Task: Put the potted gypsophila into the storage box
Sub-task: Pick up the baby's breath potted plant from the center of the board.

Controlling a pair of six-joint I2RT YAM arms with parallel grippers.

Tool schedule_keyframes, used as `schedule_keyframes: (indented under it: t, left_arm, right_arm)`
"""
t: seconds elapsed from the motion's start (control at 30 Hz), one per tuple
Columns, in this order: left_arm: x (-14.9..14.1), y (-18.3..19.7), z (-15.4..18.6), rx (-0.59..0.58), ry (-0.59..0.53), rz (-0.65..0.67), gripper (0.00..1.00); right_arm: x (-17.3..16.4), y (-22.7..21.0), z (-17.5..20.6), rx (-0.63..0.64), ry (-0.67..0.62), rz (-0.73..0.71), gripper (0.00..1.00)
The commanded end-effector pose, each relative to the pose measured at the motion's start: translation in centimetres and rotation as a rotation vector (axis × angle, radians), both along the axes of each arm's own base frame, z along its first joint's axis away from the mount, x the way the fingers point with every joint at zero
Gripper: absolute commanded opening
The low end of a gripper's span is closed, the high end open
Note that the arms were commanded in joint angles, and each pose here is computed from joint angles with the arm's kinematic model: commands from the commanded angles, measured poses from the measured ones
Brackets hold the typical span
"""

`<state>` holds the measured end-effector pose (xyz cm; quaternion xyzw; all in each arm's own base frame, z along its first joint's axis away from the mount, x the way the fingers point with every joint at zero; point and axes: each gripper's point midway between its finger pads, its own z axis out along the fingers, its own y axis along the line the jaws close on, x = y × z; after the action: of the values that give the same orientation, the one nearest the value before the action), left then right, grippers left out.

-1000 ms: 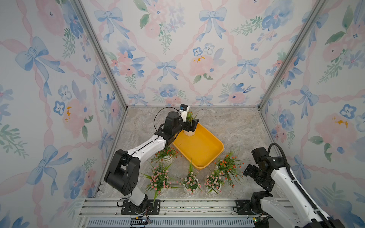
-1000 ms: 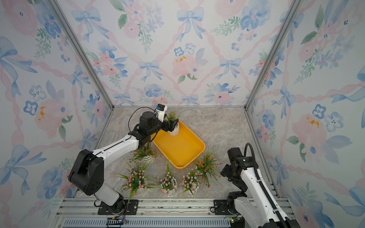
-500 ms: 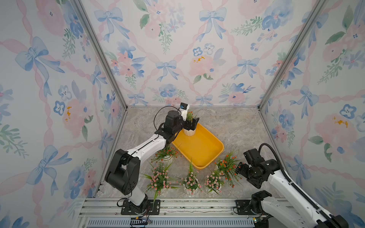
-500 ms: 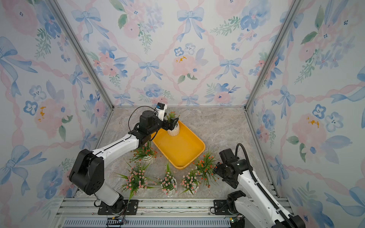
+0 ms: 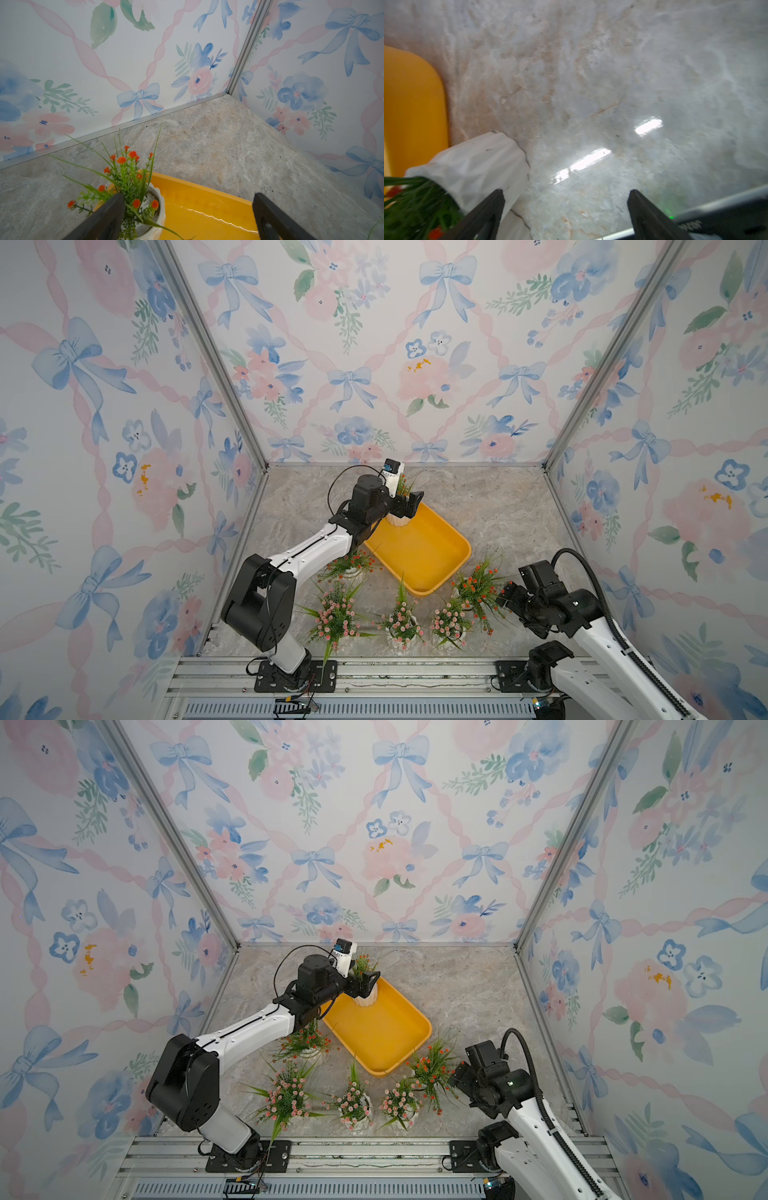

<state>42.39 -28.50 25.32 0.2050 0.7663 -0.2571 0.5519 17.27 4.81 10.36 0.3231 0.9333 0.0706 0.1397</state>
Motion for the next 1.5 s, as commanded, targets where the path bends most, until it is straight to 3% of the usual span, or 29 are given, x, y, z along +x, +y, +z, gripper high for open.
schedule_keyframes:
  t: [0.0, 0.2, 0.47, 0.8, 1.03, 1.23, 1.47]
  left_arm:
    - [-0.6, -0.4, 0.9, -0.005, -0.015, -0.025, 0.98]
    - [-1.4, -0.3, 1.0, 0.002, -0.021, -0.026, 0.98]
    - [-1.3, -0.2, 0.9, 0.006, -0.02, -0.022, 0.98]
    - [-1.0, -0.9, 1.1, 0.006, -0.026, -0.026, 0.98]
    - [-0.8, -1.5, 0.9, 0.008, -0.016, -0.035, 0.98]
    - [-1.0, -1.8, 0.4, 0.016, -0.004, -0.041, 0.98]
    - [-1.1, -1.6, 0.1, 0.028, -0.004, -0.032, 0.98]
  right_arm:
    - [-2.0, -2.4, -0.1, -0.084, 0.111, -0.06, 0.95]
    - [-3.4, -2.3, -2.3, -0.005, 0.197, -0.073, 0.96]
    - [-3.5, 0.3, -2.9, 0.085, 0.283, 0.126, 0.96]
    - [0.3, 3.6, -0.6, 0.222, 0.091, 0.243, 0.96]
    - [1.1, 4.9, -1.5, 0.268, 0.05, 0.231, 0.96]
    - [1.1, 4.8, -2.0, 0.232, 0.074, 0.233, 0.94]
    - [1.6, 5.1, -0.6, 0.253, 0.001, 0.23, 0.94]
